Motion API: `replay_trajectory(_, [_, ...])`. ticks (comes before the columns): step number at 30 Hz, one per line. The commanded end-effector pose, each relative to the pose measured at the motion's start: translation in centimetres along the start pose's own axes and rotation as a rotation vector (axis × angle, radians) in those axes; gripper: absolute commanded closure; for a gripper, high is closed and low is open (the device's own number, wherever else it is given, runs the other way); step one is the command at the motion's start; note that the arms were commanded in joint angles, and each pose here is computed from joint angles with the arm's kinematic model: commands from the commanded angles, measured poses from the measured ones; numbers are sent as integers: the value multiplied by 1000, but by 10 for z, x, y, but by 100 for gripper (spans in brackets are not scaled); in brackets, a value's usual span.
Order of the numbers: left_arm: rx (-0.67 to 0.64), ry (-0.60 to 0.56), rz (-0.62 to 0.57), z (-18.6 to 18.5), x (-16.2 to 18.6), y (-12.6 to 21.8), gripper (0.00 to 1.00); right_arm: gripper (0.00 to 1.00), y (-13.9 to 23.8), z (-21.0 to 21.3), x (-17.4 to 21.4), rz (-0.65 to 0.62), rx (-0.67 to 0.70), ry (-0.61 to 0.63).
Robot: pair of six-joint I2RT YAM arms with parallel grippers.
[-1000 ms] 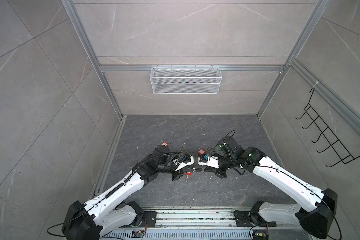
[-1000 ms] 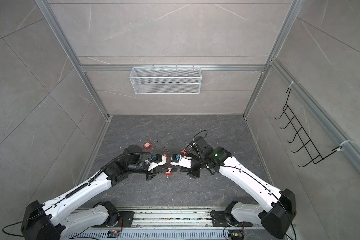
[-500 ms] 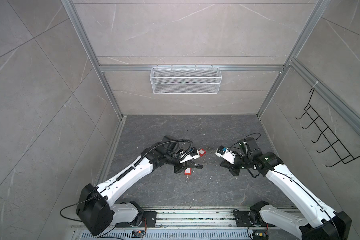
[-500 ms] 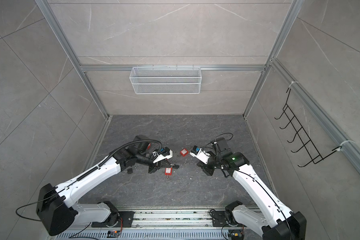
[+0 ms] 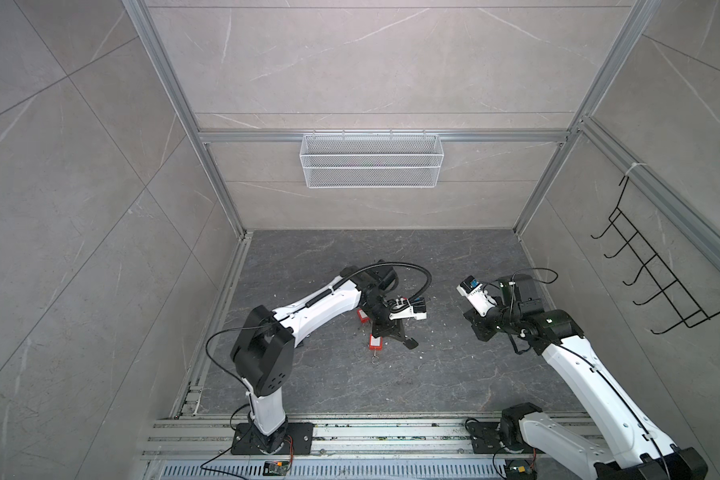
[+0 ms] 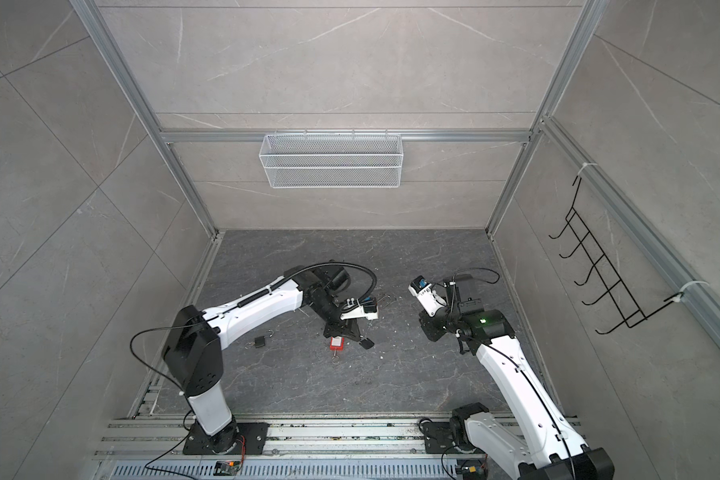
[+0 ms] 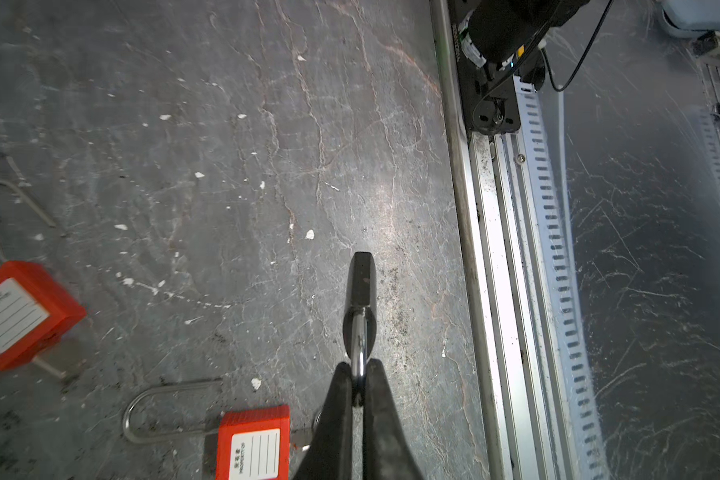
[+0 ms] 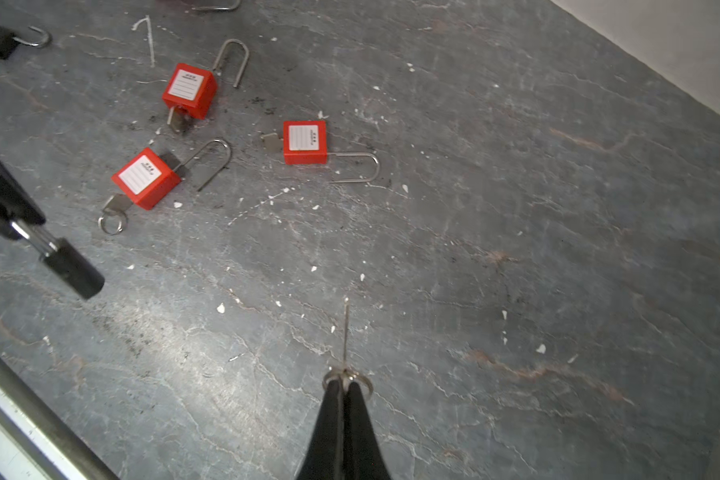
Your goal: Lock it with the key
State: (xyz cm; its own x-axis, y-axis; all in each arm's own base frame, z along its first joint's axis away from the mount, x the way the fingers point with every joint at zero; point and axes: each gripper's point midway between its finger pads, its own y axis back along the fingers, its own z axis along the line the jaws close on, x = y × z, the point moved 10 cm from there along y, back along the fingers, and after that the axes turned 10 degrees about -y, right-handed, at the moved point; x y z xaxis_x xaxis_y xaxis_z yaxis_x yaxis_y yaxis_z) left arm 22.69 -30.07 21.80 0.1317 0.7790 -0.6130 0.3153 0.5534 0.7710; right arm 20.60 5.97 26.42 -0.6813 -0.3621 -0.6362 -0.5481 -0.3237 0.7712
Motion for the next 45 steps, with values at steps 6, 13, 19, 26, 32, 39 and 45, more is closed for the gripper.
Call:
replay_trajectory(6, [129, 34, 188, 7, -11, -32, 100, 100, -1, -4, 5, -4, 40, -46])
replay_trajectory(13, [167, 98, 268, 17, -12, -55, 100, 100, -8, -8, 11, 25, 55, -75])
replay_trajectory(19, [179, 129, 330, 24, -10, -69, 100, 100, -17, -9, 16, 44, 37, -91])
replay_trajectory(26, [151, 155, 354, 32, -12, -79, 100, 100, -24, -10, 19, 64, 21, -106])
replay_trajectory(32, [104, 183, 384, 40, -11, -87, 94, 100, -30, -12, 20, 72, 16, -134])
replay_trajectory(39, [37, 178, 415, 49, -13, -92, 88, 100, -33, -17, 16, 67, 28, -160])
replay_trajectory(45, [4, 184, 464, 57, -5, -104, 80, 100, -26, -22, 9, 26, 64, -214])
